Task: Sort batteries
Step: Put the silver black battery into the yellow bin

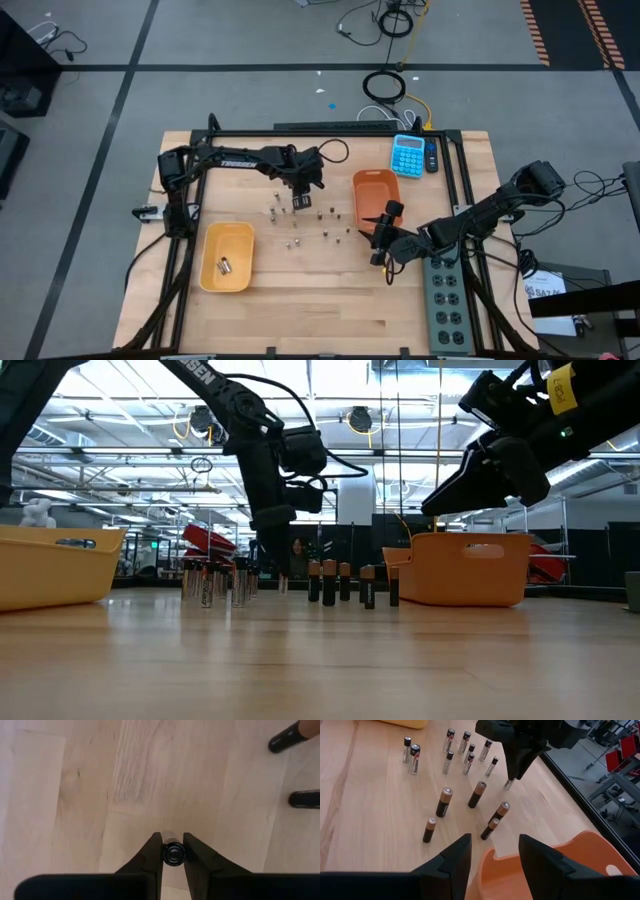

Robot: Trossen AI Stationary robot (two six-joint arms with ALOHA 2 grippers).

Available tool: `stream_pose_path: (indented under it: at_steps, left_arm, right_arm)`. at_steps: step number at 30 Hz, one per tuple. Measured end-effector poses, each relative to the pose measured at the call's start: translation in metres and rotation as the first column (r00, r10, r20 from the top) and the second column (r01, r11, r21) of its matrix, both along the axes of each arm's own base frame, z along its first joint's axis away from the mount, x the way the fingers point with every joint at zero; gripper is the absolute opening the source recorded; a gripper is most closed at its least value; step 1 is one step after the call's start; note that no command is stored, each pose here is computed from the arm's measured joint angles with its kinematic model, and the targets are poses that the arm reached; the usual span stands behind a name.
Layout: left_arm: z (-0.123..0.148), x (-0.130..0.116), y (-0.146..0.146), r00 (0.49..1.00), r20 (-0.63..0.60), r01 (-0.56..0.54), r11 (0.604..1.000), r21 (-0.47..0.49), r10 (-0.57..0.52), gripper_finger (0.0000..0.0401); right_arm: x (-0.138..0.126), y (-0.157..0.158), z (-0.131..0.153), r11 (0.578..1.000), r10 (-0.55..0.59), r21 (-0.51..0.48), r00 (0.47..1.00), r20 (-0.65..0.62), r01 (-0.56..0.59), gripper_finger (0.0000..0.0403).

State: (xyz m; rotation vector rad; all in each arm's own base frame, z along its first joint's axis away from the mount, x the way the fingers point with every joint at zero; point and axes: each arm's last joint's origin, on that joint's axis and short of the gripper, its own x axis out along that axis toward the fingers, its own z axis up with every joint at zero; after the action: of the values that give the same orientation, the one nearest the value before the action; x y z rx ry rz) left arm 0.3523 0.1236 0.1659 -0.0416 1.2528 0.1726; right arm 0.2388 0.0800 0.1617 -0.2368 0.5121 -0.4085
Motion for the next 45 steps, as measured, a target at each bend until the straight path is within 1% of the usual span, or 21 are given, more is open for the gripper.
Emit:
stream_pose_path:
  at_steps: [3, 7, 8, 11, 13, 14, 15, 17, 19, 20, 22, 25, 29, 31, 34, 37, 39, 42, 44, 45]
  left_arm:
    - [0.000, 0.000, 0.000, 1.000, -0.002, 0.001, 1.000, 0.010, -0.001, 0.0056]
    - [0.013, -0.004, 0.000, 1.000, 0.002, -0.007, 0.999, 0.042, 0.007, 0.0056]
    - [0.022, -0.004, 0.000, 1.000, 0.013, -0.013, 0.998, 0.059, 0.012, 0.0056]
    - [0.062, -0.007, 0.000, 0.996, 0.086, -0.024, 0.993, 0.118, 0.014, 0.0056]
    - [0.088, -0.013, -0.005, 0.989, 0.145, -0.034, 0.992, 0.120, 0.016, 0.0056]
    - [0.100, -0.018, -0.009, 0.986, 0.167, -0.038, 0.995, 0.097, 0.021, 0.0056]
    - [0.112, -0.024, -0.014, 0.983, 0.180, -0.045, 0.998, 0.052, 0.035, 0.0056]
    - [0.131, -0.040, -0.026, 0.979, 0.184, -0.067, 0.994, -0.089, 0.082, 0.0056]
    - [0.140, -0.059, -0.043, 0.985, 0.128, -0.083, 0.971, -0.226, 0.114, 0.0056]
    - [0.142, -0.068, -0.054, 0.990, 0.080, -0.092, 0.959, -0.269, 0.118, 0.0056]
    - [0.144, -0.086, -0.077, 0.993, -0.031, -0.122, 0.937, -0.329, 0.118, 0.0056]
    - [0.143, -0.108, -0.110, 0.972, -0.191, -0.201, 0.913, -0.354, 0.139, 0.0056]
    - [0.128, -0.123, -0.146, 0.947, -0.274, -0.260, 0.902, -0.344, 0.168, 0.0056]
    - [0.117, -0.129, -0.159, 0.930, -0.316, -0.288, 0.908, -0.303, 0.189, 0.0064]
    - [0.098, -0.137, -0.171, 0.898, -0.376, -0.328, 0.918, -0.221, 0.230, 0.0092]
    - [0.083, -0.144, -0.178, 0.863, -0.413, -0.378, 0.914, -0.147, 0.291, 0.0122]
    - [0.077, -0.148, -0.179, 0.846, -0.427, -0.402, 0.908, -0.116, 0.320, 0.0140]
    - [0.075, -0.150, -0.180, 0.839, -0.441, -0.402, 0.910, -0.104, 0.320, 0.0161]
    - [0.078, -0.149, -0.181, 0.840, -0.445, -0.403, 0.906, -0.129, 0.310, 0.0170]
    - [0.082, -0.147, -0.181, 0.850, -0.430, -0.397, 0.907, -0.143, 0.304, 0.0172]
  right_arm:
    - [0.000, 0.000, 0.001, 1.000, 0.001, 0.003, 1.000, 0.008, -0.001, 0.0155]
    - [0.001, 0.000, 0.001, 1.000, 0.003, 0.002, 1.000, 0.012, -0.003, 0.0155]
    - [0.001, 0.000, 0.001, 1.000, 0.003, 0.002, 1.000, 0.012, -0.003, 0.0155]
    - [0.001, 0.000, 0.001, 1.000, 0.001, 0.007, 1.000, 0.017, -0.002, 0.0155]
    - [0.001, 0.001, 0.002, 1.000, 0.002, 0.008, 1.000, 0.021, -0.002, 0.0155]
    - [0.001, 0.001, 0.002, 1.000, 0.002, 0.010, 1.000, 0.025, -0.002, 0.0155]
    - [0.001, 0.001, 0.002, 1.000, 0.001, 0.012, 1.000, 0.028, -0.002, 0.0155]
    - [0.001, 0.001, 0.002, 1.000, 0.001, 0.012, 1.000, 0.027, -0.001, 0.0155]
    - [0.002, 0.001, 0.003, 1.000, 0.001, 0.014, 0.999, 0.032, -0.002, 0.0155]
    - [0.002, 0.001, 0.003, 1.000, 0.001, 0.014, 0.999, 0.033, -0.002, 0.0155]
    - [0.002, 0.001, 0.003, 1.000, 0.001, 0.015, 0.999, 0.034, -0.001, 0.0155]
    - [0.002, 0.001, 0.003, 1.000, 0.005, 0.019, 0.999, 0.036, -0.006, 0.0155]
    - [0.002, 0.002, 0.003, 1.000, 0.007, 0.028, 0.999, 0.046, -0.009, 0.0155]
    - [0.003, 0.002, 0.004, 0.999, 0.008, 0.032, 0.998, 0.054, -0.009, 0.0155]
    - [0.003, 0.002, 0.005, 0.999, 0.011, 0.034, 0.998, 0.061, -0.013, 0.0155]
    - [0.003, 0.002, 0.005, 0.999, 0.012, 0.037, 0.998, 0.066, -0.014, 0.0155]
    - [0.004, 0.003, 0.006, 0.999, 0.012, 0.041, 0.997, 0.076, -0.015, 0.0155]
    - [0.004, 0.003, 0.007, 0.999, 0.020, 0.047, 0.996, 0.084, -0.025, 0.0155]
    - [0.005, 0.003, 0.007, 0.998, 0.030, 0.055, 0.996, 0.087, -0.034, 0.0155]
    - [0.005, 0.004, 0.007, 0.998, 0.030, 0.056, 0.996, 0.088, -0.036, 0.0155]
